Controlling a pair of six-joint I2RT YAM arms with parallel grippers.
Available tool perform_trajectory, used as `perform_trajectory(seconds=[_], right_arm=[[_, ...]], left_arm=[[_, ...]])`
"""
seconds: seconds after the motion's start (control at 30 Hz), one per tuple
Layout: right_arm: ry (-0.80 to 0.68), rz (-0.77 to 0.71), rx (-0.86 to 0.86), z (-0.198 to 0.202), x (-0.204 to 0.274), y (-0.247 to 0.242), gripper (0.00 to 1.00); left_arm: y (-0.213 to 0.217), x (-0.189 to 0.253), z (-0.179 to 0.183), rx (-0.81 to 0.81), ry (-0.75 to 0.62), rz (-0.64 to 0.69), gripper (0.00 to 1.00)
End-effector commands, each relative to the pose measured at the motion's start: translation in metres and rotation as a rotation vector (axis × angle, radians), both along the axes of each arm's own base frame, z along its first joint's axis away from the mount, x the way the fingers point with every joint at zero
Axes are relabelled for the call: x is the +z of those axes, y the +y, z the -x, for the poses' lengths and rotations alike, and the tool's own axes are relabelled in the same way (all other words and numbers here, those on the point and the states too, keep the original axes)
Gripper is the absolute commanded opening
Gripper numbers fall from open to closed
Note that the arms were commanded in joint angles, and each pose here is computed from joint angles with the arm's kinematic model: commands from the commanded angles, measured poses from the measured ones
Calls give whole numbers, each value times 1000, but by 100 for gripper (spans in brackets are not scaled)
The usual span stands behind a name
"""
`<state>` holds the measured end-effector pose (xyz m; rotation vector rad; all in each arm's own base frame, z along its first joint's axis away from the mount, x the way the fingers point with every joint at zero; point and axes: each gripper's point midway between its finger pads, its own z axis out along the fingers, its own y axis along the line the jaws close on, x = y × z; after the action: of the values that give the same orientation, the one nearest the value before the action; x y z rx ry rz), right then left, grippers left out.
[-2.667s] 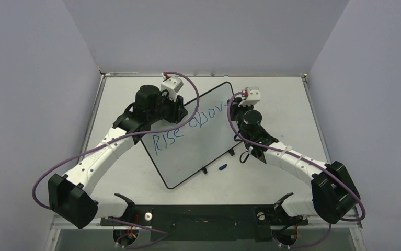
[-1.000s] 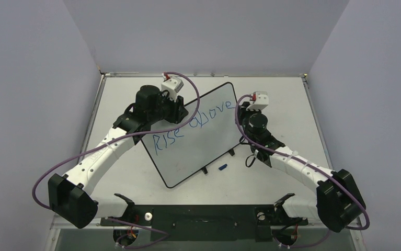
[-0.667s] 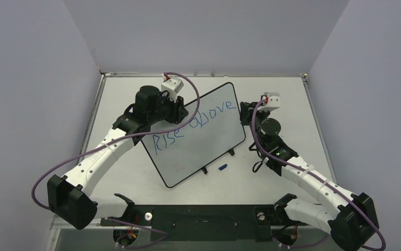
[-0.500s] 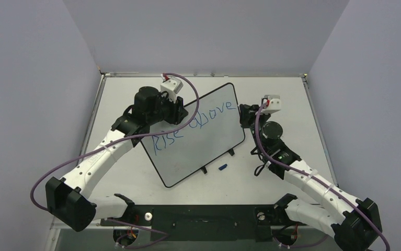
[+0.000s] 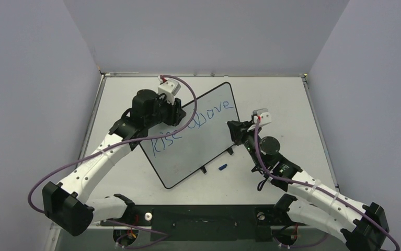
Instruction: Write a sentence on the whiteboard
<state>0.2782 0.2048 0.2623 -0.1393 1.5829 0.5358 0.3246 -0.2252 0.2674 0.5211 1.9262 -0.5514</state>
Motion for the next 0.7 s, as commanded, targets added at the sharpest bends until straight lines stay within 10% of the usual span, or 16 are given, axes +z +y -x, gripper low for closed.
perform_trajectory(seconds=[0.0,0.67], right_arm=[[-48,-67,111,19,12,17,0],[-93,-44,335,75,-9,85,0]], left_arm=[[10,65,-11,76,-209,98,0],[19,69,-14,133,-236,115,0]])
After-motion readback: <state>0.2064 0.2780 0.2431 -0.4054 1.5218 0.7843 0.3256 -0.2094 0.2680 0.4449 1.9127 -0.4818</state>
